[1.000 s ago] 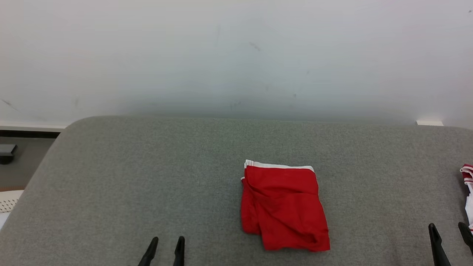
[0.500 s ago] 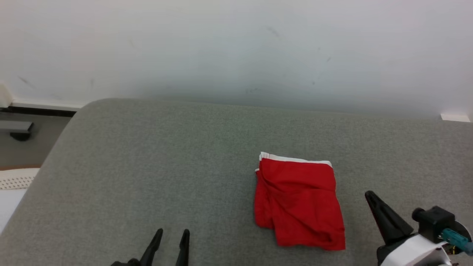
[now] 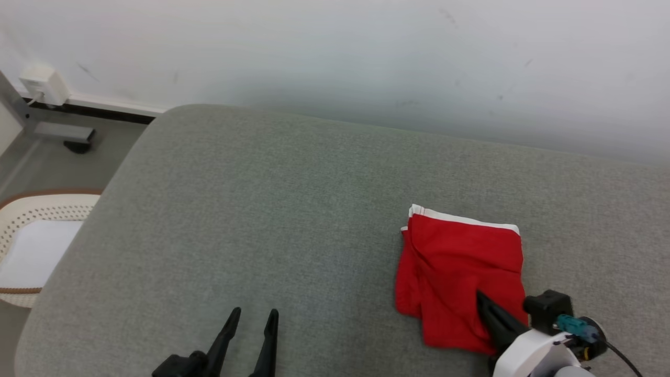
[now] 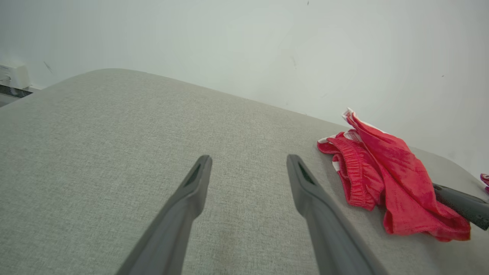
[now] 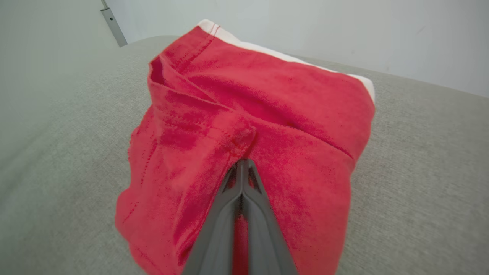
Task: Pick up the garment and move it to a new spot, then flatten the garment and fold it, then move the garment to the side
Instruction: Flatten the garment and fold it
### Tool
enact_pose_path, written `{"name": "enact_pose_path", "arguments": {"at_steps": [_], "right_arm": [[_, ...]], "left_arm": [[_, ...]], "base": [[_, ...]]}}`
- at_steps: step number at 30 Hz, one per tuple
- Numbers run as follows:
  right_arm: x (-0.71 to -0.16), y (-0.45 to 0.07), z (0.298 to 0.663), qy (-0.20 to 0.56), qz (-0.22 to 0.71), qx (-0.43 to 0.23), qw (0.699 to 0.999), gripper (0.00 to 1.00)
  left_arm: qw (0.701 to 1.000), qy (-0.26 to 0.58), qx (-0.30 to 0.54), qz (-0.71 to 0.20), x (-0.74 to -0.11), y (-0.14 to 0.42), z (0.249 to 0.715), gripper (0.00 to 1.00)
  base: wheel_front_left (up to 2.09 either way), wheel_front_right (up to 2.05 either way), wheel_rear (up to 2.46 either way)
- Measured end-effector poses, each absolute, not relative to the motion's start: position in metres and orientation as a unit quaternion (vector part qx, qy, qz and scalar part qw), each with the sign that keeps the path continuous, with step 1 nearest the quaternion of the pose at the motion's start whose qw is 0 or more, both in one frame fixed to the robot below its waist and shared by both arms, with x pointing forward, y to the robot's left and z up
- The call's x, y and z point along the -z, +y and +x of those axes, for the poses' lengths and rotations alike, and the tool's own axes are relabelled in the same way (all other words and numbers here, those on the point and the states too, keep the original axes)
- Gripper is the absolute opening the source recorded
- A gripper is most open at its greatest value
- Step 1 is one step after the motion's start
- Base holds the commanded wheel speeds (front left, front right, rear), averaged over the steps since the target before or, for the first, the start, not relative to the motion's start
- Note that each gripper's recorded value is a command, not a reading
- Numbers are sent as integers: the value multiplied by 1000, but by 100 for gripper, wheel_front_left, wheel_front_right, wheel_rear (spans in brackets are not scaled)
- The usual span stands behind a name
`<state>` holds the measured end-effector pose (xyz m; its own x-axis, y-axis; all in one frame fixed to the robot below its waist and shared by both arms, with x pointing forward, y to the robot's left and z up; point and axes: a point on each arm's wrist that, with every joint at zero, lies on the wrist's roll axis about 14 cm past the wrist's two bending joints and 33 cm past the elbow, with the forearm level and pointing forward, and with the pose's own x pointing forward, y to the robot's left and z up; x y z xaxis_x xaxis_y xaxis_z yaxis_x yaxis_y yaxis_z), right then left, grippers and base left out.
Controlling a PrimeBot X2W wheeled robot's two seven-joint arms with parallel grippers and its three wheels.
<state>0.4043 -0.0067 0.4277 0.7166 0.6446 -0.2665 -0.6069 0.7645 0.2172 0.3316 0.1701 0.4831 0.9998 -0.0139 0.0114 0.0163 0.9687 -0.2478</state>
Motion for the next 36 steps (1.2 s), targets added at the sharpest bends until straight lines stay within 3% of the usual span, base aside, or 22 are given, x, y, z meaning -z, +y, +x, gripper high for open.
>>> {"name": "enact_pose_path", "arguments": {"at_steps": [7, 13, 20, 21, 23, 24, 36], "right_arm": [[-434, 38, 389, 158, 59, -398, 902, 0], [-422, 55, 362, 205, 45, -432, 877, 0], [-452, 35, 376, 149, 75, -401, 901, 0], [-459, 26, 382, 133, 81, -388, 909, 8], [-471, 1, 393, 105, 87, -355, 925, 62], [-474, -14, 396, 95, 89, -337, 932, 100], [-502, -189, 386, 10, 101, -117, 988, 100]], "left_arm": [[992, -11, -7, -124, -486, 178, 329, 100], [992, -12, -7, -128, -487, 177, 328, 100], [991, -16, 18, -130, -490, 163, 332, 100], [991, -17, 22, -129, -491, 160, 333, 100], [991, -20, 31, -128, -493, 156, 335, 100], [991, -22, 36, -125, -495, 154, 335, 100], [989, -20, 88, -113, -496, 125, 344, 100]], "base": [[0, 0, 0], [0, 0, 0], [0, 0, 0], [0, 0, 0], [0, 0, 0], [0, 0, 0], [0, 0, 0]]}}
